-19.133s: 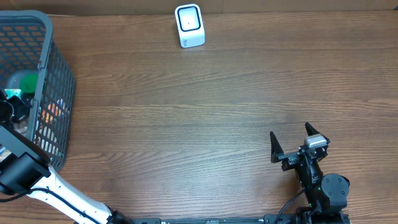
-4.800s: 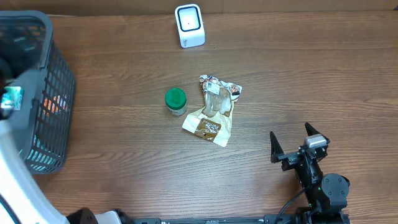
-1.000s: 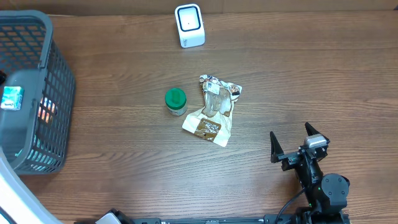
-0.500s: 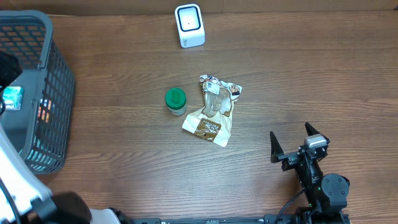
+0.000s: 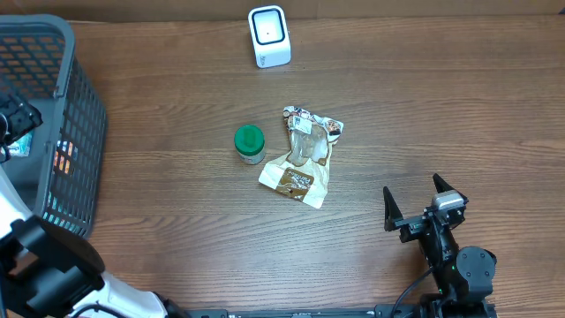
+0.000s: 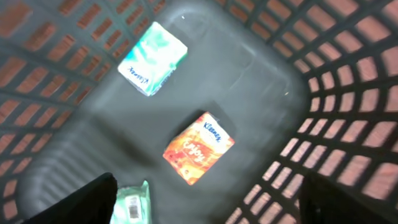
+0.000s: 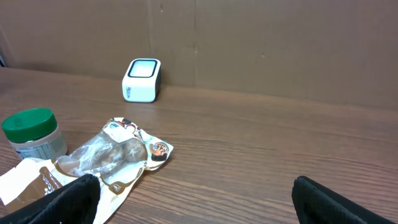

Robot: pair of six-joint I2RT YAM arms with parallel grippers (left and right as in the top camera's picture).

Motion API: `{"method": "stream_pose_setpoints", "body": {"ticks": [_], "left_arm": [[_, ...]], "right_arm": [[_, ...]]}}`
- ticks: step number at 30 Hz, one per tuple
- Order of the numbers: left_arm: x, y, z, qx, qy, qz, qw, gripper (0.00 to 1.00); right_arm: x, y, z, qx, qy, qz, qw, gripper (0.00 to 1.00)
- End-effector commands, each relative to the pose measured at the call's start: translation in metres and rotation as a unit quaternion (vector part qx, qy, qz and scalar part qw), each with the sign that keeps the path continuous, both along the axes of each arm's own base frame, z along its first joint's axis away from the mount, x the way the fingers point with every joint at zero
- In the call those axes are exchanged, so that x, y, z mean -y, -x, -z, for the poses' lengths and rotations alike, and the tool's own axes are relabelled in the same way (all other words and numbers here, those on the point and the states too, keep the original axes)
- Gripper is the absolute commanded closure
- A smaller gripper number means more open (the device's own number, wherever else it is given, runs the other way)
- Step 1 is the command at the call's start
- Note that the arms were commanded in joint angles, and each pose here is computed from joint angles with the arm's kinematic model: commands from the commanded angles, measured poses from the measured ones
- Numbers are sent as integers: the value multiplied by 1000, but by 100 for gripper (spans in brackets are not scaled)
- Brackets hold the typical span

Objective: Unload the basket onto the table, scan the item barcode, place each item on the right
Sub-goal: 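Move the left gripper back into the basket toward the orange box, then grasp the orange Kleenex tissue pack with the left gripper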

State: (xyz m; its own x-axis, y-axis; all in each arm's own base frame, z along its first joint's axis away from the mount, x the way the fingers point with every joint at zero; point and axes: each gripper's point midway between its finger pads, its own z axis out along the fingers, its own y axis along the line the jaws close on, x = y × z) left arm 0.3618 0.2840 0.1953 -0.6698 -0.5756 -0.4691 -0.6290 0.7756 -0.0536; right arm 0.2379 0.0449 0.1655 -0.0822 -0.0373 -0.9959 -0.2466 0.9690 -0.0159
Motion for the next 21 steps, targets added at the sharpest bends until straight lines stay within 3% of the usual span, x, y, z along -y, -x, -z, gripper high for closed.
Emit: {"method": "stream_pose_setpoints", "body": {"ticks": [1,17,21], "left_arm": [[2,-9,17,0,17,75,997,20],[3,-11,117,-82,92,103,987,24],[2,-10,128,-92,98,102,986,21]], "right_arm": [[-2,1,-4,8,0,-5,1000,0],[-2,1,-4,8,0,-5,1000,0],[-2,1,-4,8,0,-5,1000,0]]}}
